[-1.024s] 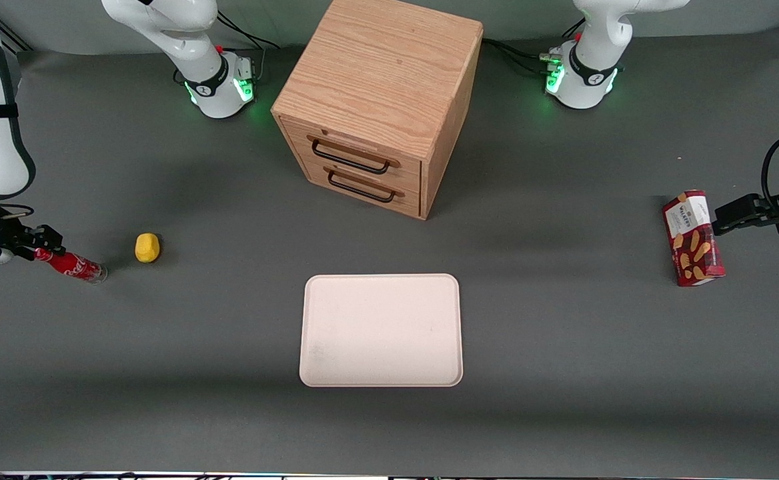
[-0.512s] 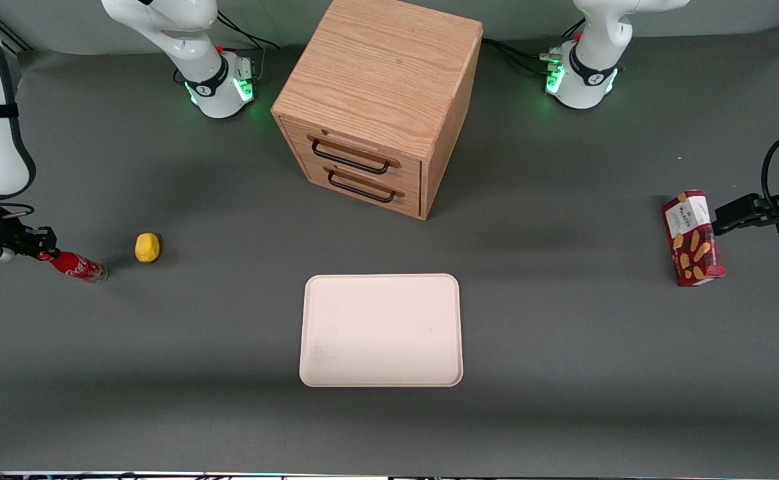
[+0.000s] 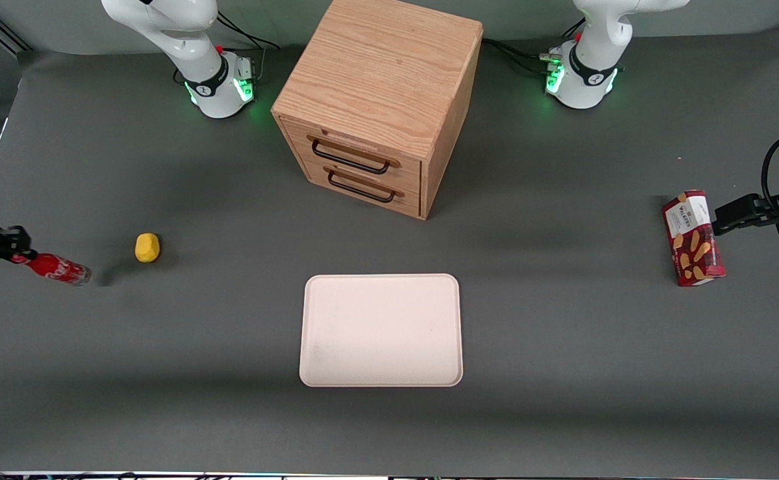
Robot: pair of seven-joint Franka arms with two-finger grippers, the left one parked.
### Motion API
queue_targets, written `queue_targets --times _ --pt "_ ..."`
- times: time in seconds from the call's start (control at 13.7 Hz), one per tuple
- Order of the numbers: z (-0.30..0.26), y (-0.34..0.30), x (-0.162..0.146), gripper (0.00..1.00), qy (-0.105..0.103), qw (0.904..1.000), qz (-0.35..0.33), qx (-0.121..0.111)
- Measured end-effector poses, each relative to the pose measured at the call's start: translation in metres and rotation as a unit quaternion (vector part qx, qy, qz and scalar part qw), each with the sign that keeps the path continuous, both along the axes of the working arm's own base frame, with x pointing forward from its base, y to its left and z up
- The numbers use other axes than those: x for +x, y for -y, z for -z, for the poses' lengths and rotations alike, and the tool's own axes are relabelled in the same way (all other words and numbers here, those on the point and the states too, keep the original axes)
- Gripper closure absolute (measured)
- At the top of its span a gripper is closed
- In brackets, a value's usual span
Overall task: Place coke bottle on tray
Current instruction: 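Close the right gripper on the bottle cap and lift it upright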
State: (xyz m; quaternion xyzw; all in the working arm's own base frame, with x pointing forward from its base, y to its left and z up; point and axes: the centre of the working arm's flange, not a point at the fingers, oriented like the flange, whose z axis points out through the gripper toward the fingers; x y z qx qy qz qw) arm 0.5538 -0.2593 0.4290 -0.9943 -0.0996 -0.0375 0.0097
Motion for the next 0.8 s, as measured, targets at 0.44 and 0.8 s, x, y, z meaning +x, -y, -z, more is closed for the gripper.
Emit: queue_targets --times 0.44,0.8 --pt "-0.14 -0.024 0.006 0.69 -0.028 0.9989 -0.039 0.005" --pt "-0.219 -0.041 -0.004 0.69 -0.029 0.9981 -0.052 -0.016"
